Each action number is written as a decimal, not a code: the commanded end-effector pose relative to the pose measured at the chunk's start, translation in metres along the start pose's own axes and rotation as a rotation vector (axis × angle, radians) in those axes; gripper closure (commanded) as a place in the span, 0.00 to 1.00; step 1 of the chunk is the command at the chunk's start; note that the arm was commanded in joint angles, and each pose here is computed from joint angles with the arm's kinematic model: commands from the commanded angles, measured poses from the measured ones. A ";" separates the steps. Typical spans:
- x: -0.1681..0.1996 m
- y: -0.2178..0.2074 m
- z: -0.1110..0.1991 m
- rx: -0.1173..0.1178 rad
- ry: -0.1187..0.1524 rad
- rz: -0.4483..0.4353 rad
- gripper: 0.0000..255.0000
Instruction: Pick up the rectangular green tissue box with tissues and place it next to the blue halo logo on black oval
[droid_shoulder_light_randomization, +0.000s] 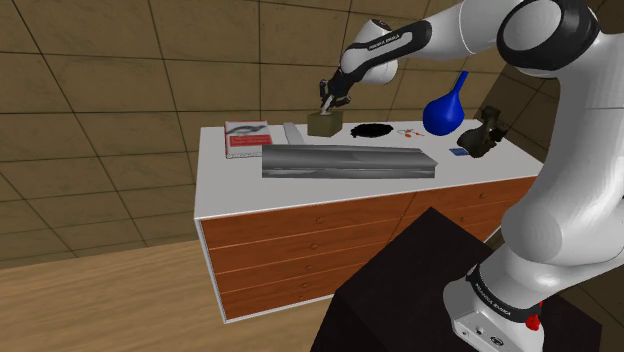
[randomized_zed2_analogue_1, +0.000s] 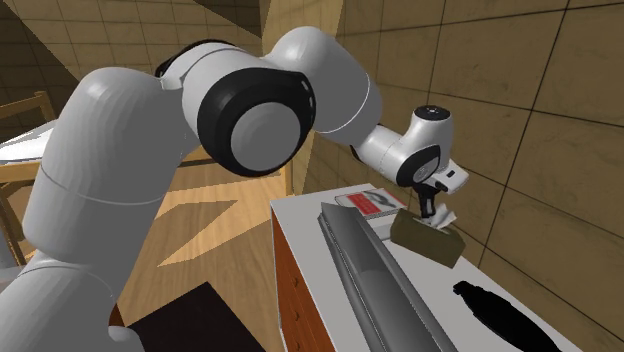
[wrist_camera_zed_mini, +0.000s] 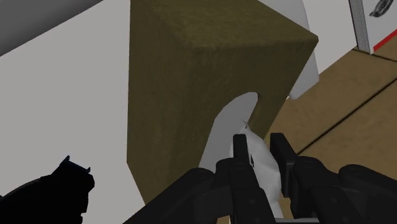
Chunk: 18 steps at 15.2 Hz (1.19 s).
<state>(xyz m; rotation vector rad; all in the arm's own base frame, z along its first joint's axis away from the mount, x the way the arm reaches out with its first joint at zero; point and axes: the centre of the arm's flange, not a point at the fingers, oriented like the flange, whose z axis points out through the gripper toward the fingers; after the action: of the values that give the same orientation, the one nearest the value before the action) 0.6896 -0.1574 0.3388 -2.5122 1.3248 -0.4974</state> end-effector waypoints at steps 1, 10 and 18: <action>0.002 0.017 0.017 -0.023 -0.013 0.016 1.00; 0.002 0.015 0.016 -0.023 -0.013 0.015 0.00; 0.003 0.016 -0.033 -0.023 -0.013 0.016 0.00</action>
<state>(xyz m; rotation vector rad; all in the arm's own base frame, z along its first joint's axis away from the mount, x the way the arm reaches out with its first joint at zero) 0.6683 -0.1706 0.3591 -2.5164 1.3518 -0.4667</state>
